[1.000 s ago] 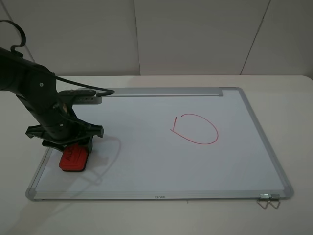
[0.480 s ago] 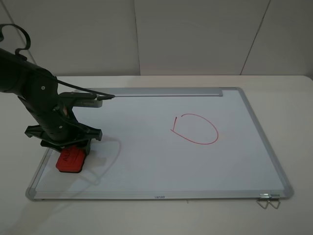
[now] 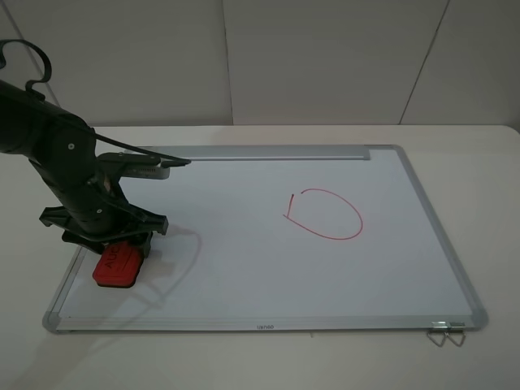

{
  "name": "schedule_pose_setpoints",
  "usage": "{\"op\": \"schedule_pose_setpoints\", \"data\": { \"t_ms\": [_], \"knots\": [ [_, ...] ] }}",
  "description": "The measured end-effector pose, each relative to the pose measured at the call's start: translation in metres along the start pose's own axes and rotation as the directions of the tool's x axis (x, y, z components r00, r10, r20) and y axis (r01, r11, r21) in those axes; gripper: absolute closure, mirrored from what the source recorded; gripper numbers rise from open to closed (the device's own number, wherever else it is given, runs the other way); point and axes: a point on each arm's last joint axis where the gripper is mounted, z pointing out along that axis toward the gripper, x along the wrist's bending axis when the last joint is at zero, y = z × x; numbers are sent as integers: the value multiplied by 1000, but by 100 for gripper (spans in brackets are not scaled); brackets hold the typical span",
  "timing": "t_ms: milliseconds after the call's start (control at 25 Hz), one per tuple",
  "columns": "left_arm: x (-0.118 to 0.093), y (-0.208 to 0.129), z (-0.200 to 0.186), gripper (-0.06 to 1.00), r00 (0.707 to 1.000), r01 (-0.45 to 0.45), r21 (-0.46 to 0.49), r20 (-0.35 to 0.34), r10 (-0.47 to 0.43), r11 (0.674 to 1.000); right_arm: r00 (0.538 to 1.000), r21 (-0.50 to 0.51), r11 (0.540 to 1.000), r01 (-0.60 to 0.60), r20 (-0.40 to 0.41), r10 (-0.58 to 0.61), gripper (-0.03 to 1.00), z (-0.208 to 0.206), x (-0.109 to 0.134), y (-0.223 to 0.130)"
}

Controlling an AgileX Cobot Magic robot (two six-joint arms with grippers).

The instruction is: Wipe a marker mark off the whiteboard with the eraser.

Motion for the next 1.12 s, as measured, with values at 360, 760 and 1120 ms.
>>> {"op": "schedule_pose_setpoints", "data": {
  "t_ms": [360,760,1120],
  "knots": [
    [2,4,-32,22,1000,-16,-110,22,18,994,1000,0,1000,0,0,0,24,0,0,0],
    [35,-8,-126,17,996,-3,-329,84,32,944,1000,0,1000,0,0,0,24,0,0,0],
    [97,-78,-218,17,998,68,-511,46,-52,857,1000,0,1000,0,0,0,24,0,0,0]
  ]
}}
